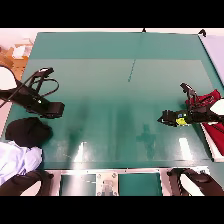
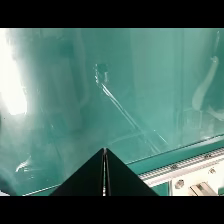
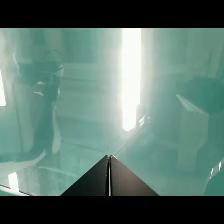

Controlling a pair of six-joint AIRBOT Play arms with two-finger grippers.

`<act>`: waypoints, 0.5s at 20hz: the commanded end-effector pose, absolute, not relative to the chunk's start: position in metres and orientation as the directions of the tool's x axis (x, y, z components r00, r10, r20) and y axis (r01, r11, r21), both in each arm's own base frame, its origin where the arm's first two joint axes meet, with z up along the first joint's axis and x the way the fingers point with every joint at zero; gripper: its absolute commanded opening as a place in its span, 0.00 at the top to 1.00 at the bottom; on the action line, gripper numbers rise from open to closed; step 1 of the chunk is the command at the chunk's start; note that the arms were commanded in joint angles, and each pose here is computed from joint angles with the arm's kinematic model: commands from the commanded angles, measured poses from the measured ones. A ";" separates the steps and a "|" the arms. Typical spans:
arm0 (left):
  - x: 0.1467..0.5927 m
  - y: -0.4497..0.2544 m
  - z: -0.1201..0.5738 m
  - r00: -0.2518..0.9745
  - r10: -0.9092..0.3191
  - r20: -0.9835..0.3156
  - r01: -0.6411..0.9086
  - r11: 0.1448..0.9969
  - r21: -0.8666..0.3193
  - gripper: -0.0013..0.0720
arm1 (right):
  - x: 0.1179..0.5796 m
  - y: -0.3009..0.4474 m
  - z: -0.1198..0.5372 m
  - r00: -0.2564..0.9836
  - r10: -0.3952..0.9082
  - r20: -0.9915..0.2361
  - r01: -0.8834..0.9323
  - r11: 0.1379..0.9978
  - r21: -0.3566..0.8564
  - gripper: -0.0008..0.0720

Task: Fold the shirts.

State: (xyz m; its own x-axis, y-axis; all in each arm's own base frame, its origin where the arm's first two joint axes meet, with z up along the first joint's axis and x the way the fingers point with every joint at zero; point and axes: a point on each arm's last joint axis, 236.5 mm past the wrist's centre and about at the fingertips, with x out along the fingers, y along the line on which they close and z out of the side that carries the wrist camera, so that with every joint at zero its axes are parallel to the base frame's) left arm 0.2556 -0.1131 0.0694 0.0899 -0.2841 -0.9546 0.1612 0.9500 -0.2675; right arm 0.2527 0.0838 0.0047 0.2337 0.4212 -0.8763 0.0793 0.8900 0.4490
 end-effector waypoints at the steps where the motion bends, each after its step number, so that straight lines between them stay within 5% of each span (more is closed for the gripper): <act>1: 0.256 -0.110 0.069 0.092 -0.272 -0.958 0.161 0.954 -0.255 0.95 | 0.252 0.084 0.005 0.232 0.422 -0.876 0.078 0.890 0.449 0.97; 5: 0.267 -0.059 0.061 0.139 -0.053 -0.989 0.105 0.994 -0.039 0.94 | 0.252 0.085 0.005 0.232 0.422 -0.876 0.078 0.890 0.450 0.97; 6: 0.272 -0.034 0.062 0.160 0.050 -0.986 0.071 0.995 0.062 0.70 | 0.252 0.085 0.005 0.232 0.422 -0.876 0.078 0.890 0.450 0.97; 7: 0.276 -0.006 0.064 0.179 0.167 -0.970 0.034 0.984 0.176 0.10 | 0.252 0.085 0.005 0.232 0.422 -0.876 0.078 0.890 0.450 0.97; 8: 0.278 0.024 0.067 0.183 0.296 -0.937 -0.006 0.954 0.300 0.02 | 0.252 0.085 0.005 0.232 0.422 -0.876 0.078 0.890 0.450 0.97; 10: 0.263 0.056 0.051 0.104 0.375 -0.921 -0.043 0.927 0.373 0.02 | 0.252 0.084 0.005 0.232 0.422 -0.876 0.078 0.890 0.449 0.97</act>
